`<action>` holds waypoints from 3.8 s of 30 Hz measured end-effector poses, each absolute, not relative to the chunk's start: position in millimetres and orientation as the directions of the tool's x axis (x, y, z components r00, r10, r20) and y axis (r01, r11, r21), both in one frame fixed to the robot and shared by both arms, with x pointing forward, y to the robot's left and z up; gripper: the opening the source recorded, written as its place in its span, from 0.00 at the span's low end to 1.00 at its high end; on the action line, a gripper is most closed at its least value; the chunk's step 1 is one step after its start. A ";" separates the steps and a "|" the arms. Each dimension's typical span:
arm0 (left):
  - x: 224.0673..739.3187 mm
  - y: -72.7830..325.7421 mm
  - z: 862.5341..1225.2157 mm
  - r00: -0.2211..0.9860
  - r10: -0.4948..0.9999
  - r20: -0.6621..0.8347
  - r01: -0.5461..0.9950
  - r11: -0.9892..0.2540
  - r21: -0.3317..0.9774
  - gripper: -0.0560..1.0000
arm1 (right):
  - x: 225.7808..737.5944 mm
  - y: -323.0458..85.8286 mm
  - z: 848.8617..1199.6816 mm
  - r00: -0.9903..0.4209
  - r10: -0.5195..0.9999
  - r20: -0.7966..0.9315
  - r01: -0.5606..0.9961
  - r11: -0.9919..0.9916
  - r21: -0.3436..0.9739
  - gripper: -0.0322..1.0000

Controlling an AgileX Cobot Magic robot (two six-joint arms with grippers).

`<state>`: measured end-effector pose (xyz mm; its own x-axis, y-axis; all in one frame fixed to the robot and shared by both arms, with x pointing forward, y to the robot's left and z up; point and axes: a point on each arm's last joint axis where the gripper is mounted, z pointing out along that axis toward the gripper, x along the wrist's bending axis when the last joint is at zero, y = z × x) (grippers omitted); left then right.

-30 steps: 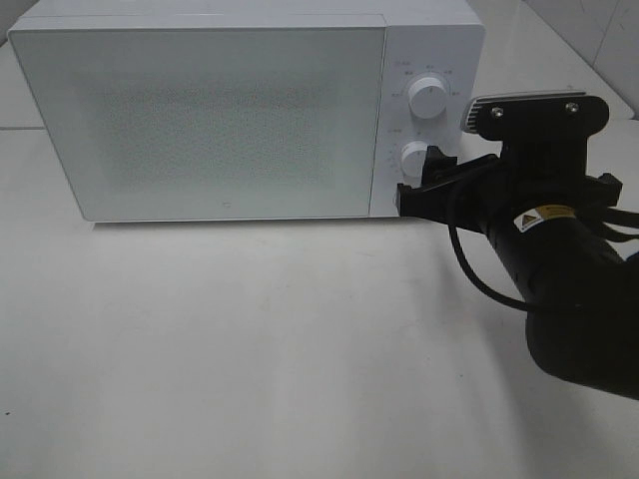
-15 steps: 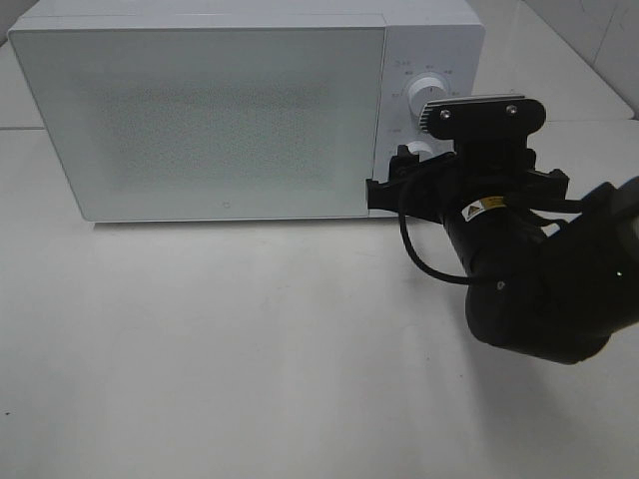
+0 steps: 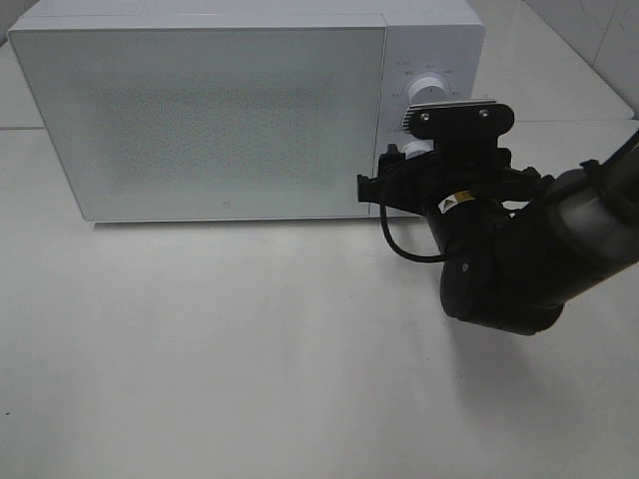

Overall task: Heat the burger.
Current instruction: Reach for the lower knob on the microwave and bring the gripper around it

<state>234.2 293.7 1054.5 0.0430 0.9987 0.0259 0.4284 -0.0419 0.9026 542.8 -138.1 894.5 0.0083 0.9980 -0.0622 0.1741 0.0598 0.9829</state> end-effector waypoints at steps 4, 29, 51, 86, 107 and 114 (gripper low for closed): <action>234.2 293.7 1054.5 0.043 0.999 0.026 0.428 -0.042 0.903 0.99 | 547.3 -137.7 892.0 0.016 0.998 -0.061 0.174 0.057 0.983 0.76; 234.2 293.7 1054.5 0.043 0.999 0.026 0.428 -0.042 0.903 0.99 | 558.4 -132.7 879.3 0.007 0.999 -0.051 0.186 0.048 0.981 0.52; 234.2 293.7 1054.5 0.043 0.999 0.026 0.428 -0.042 0.903 0.99 | 558.3 -133.4 879.0 0.018 0.999 -0.034 0.189 0.030 0.981 0.45; 234.2 293.7 1054.5 0.043 0.999 0.026 0.428 -0.042 0.903 0.99 | 557.1 -132.4 878.6 0.130 0.724 0.678 0.132 -0.690 0.712 0.46; 234.2 293.7 1054.5 0.043 0.999 0.026 0.428 -0.042 0.903 0.99 | 557.4 -131.3 880.0 0.180 0.354 0.918 0.042 -0.935 0.352 0.46; 234.2 293.7 1054.5 0.043 0.999 0.026 0.428 -0.042 0.903 0.99 | 557.2 -130.6 880.1 0.190 0.234 0.953 0.011 -0.972 0.237 0.46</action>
